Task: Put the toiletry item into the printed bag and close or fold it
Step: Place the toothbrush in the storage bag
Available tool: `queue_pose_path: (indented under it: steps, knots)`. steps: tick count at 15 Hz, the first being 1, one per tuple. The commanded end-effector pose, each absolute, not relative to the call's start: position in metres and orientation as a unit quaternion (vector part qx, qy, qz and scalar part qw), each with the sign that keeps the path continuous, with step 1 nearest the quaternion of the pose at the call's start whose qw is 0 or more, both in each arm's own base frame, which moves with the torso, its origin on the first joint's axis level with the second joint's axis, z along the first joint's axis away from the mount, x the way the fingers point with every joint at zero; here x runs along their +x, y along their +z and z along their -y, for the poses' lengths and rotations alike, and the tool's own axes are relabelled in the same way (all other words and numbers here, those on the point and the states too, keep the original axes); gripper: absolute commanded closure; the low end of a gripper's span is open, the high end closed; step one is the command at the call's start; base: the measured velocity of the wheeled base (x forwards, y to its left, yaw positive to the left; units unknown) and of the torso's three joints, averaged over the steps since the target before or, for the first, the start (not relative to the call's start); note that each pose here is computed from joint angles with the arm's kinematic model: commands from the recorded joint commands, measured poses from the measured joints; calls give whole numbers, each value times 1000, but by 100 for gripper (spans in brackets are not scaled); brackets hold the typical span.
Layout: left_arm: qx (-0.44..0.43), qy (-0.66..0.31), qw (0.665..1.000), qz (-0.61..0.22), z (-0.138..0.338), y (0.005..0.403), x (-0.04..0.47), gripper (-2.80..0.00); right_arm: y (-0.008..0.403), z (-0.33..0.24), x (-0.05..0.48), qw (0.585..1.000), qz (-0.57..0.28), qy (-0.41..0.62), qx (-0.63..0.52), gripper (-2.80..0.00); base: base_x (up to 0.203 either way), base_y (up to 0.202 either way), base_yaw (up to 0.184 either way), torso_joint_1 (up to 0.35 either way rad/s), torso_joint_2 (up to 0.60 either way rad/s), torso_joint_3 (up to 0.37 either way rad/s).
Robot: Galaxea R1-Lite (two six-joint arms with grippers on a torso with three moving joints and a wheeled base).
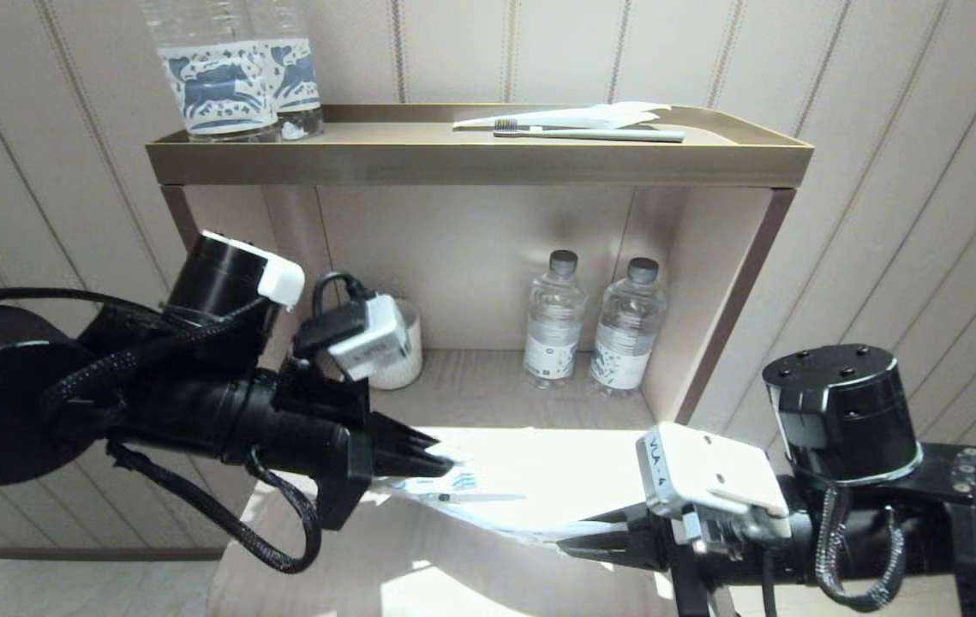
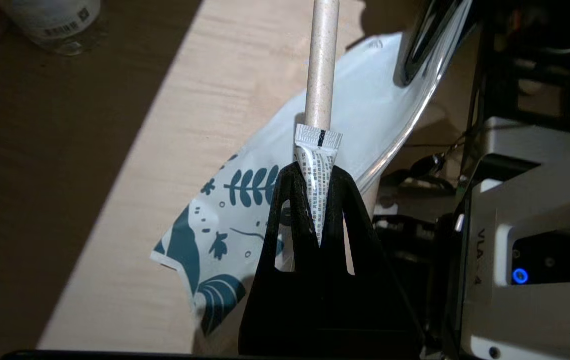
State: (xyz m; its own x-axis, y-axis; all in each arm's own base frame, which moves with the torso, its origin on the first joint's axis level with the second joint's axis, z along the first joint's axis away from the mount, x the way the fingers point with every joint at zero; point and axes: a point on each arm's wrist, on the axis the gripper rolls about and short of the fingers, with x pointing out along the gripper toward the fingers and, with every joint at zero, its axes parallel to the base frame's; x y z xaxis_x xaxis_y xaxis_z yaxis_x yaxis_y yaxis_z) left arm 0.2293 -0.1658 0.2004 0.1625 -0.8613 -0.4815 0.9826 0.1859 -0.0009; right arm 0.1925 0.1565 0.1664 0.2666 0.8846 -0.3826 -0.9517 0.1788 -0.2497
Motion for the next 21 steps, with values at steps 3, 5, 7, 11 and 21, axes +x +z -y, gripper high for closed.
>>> queue_pose_path:
  steps: [3, 5, 7, 11, 21]
  knots:
    - [123, -617, 761, -159, 149, 223, 229, 0, 175, -162, 197, 772, -72, 599, -198, 0, 0, 0, 0, 0, 0, 0]
    - [110, -620, 763, -149, 144, 226, 224, 0, 175, -160, 196, 779, -61, 594, -193, 0, 0, 0, 0, 0, 0, 0]
    - [105, -624, 761, -144, 144, 224, 223, 0, 177, -158, 193, 791, -74, 587, -156, 0, 0, 0, 0, 0, 0, 0]
    - [107, -625, 762, -134, 141, 226, 218, 0, 189, -159, 198, 809, -44, 572, -128, 0, 0, 0, 0, 0, 0, 0]
    - [115, -622, 763, -132, 140, 226, 216, 0, 207, -169, 207, 812, 25, 488, -319, 0, 0, 0, 0, 0, 0, 0]
